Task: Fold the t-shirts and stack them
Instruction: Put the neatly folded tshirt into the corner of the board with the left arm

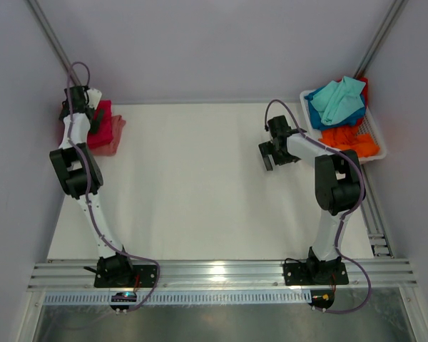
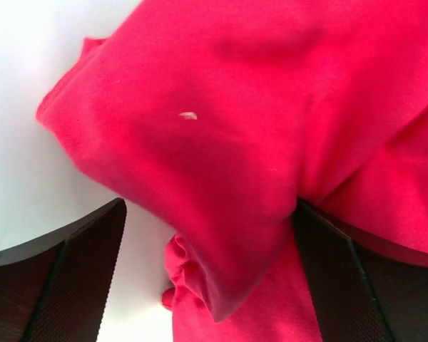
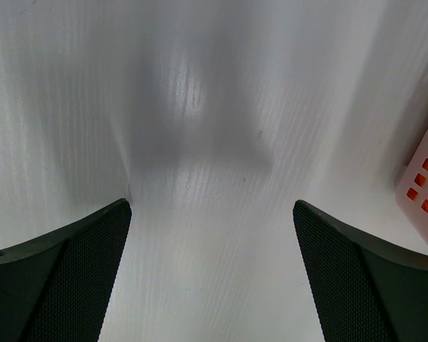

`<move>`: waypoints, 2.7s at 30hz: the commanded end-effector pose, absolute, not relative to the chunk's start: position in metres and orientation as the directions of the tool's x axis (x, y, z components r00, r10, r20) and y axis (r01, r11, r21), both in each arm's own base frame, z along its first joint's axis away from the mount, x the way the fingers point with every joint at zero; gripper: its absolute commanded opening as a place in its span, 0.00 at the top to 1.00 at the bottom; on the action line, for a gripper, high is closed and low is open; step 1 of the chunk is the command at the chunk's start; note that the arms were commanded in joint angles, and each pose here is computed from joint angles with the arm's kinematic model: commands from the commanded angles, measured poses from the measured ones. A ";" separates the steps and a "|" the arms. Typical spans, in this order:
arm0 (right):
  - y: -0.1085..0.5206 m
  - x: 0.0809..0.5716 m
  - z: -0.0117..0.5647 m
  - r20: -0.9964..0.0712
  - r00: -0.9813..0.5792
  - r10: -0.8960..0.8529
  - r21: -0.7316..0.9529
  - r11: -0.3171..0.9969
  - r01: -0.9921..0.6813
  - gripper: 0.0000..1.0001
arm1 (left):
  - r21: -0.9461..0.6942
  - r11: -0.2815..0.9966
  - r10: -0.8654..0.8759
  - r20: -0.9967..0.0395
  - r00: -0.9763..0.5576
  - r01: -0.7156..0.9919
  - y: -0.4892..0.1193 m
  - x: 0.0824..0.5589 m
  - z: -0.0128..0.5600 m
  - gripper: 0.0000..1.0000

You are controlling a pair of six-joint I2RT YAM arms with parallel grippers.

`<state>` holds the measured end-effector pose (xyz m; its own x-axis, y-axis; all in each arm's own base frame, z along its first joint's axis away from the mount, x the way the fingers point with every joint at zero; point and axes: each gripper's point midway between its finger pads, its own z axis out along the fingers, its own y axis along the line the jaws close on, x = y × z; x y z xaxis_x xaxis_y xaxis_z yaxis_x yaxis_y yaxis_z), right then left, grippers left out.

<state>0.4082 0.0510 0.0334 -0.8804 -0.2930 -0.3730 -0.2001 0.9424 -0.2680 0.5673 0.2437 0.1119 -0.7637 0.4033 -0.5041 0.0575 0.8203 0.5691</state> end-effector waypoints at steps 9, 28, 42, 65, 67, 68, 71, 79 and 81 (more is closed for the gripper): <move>0.055 0.414 0.036 -0.397 -0.868 -0.297 -0.264 0.943 -0.202 0.01 | 0.631 0.756 0.341 -0.607 -0.718 -0.174 0.251 0.569 0.168 0.01; 0.060 0.413 0.035 -0.397 -0.866 -0.305 -0.241 0.945 -0.222 0.01 | 0.663 0.676 0.410 -0.701 -0.584 -0.321 0.227 0.584 0.251 0.01; 0.060 0.413 0.028 -0.386 -0.868 -0.313 -0.245 0.942 -0.231 0.01 | 0.262 0.964 0.248 -0.830 -0.499 0.042 0.134 0.609 0.185 0.01; 0.057 0.409 0.020 -0.370 -0.867 -0.334 -0.252 0.934 -0.253 0.01 | 0.002 0.977 -0.103 -0.872 -0.478 -0.215 0.252 0.604 0.124 0.01; 0.058 0.410 0.018 -0.369 -0.867 -0.336 -0.252 0.934 -0.255 0.01 | 0.003 0.978 -0.101 -0.867 -0.487 -0.208 0.251 0.602 0.116 0.01; 0.058 0.410 0.017 -0.364 -0.868 -0.336 -0.251 0.933 -0.256 0.01 | -0.001 0.980 -0.099 -0.867 -0.488 -0.197 0.249 0.603 0.115 0.01; 0.058 0.409 0.015 -0.360 -0.869 -0.338 -0.250 0.933 -0.259 0.01 | -0.031 0.990 -0.097 -0.863 -0.497 -0.139 0.238 0.604 0.107 0.01; 0.057 0.410 0.014 -0.366 -0.865 -0.342 -0.258 0.931 -0.258 0.01 | -0.087 0.995 -0.054 -0.872 -0.487 0.044 0.197 0.614 0.116 0.01; 0.057 0.410 0.012 -0.367 -0.865 -0.342 -0.255 0.931 -0.260 0.01 | -0.058 0.995 -0.008 -0.852 -0.524 0.078 0.181 0.616 0.112 0.01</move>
